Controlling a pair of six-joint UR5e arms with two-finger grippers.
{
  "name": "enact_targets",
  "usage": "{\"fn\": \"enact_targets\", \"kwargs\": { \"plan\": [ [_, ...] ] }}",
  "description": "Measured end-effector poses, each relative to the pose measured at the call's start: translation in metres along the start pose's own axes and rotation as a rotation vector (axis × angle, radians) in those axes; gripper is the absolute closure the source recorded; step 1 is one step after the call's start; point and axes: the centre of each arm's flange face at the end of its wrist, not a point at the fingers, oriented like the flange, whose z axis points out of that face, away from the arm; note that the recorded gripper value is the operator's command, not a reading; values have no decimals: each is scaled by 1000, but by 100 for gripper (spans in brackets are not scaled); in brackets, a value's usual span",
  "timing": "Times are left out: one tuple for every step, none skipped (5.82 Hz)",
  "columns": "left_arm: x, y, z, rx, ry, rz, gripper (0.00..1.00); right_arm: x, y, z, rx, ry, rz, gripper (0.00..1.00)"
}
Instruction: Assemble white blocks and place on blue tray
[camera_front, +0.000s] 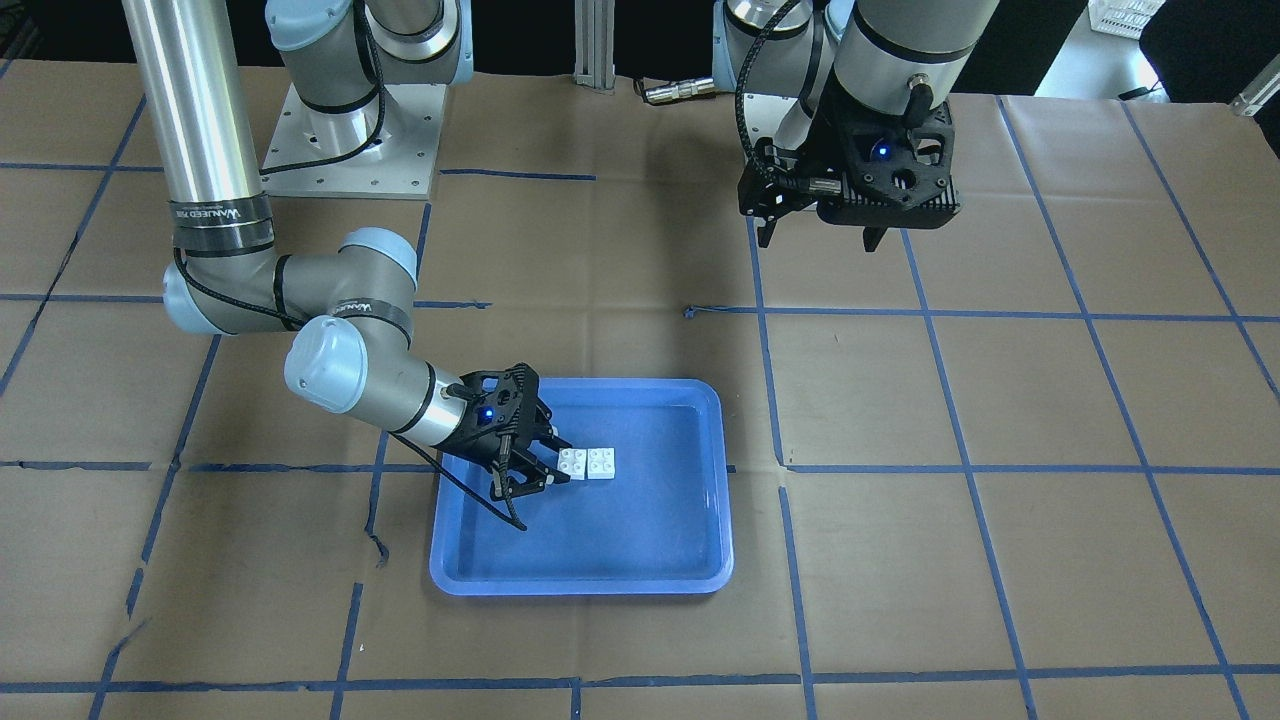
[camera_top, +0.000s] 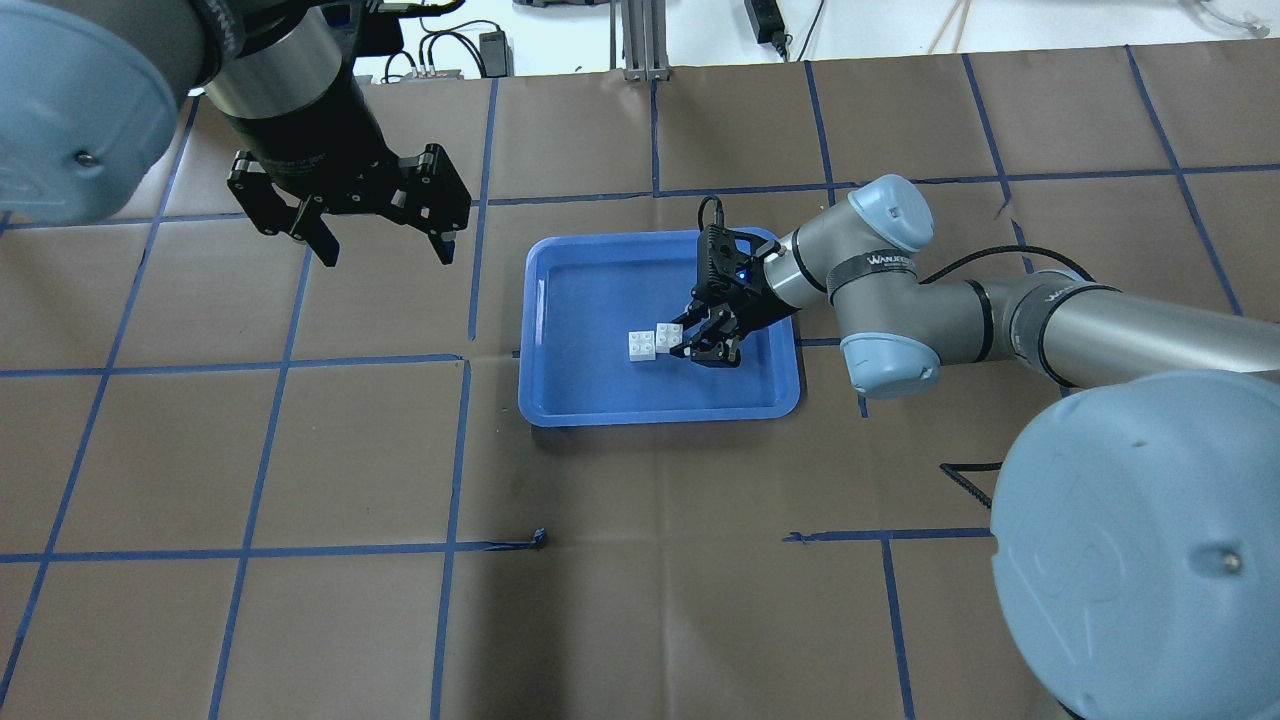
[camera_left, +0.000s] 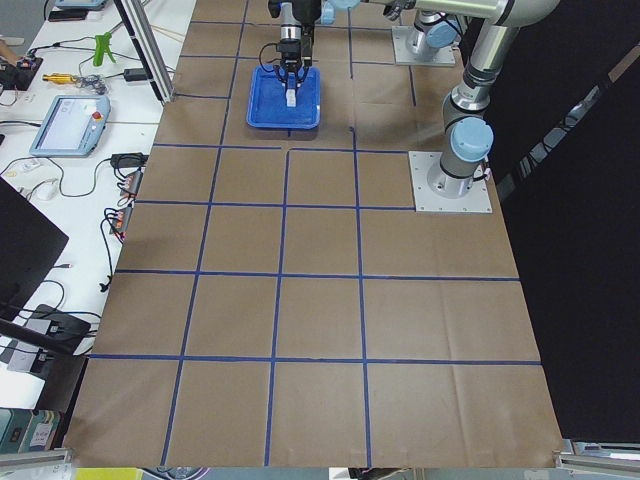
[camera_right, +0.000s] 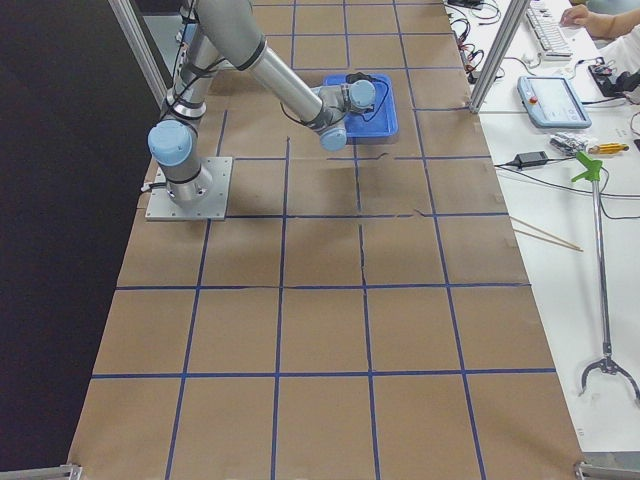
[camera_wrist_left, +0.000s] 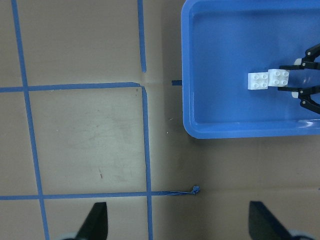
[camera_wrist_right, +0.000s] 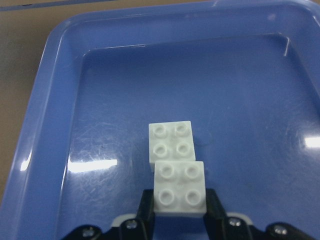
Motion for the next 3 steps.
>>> {"fn": "enact_targets", "kwargs": {
  "plan": [
    [0,0,-1,3,0,0,1,-1,-2,2,-2,-3,-4,69],
    [0,-1,-2,5,1,0,1,-2,-2,3,-3,-5,-4,68],
    [0,-1,-2,5,1,1,1,-2,-3,3,-3,-6,-4,67]
  ]
}}
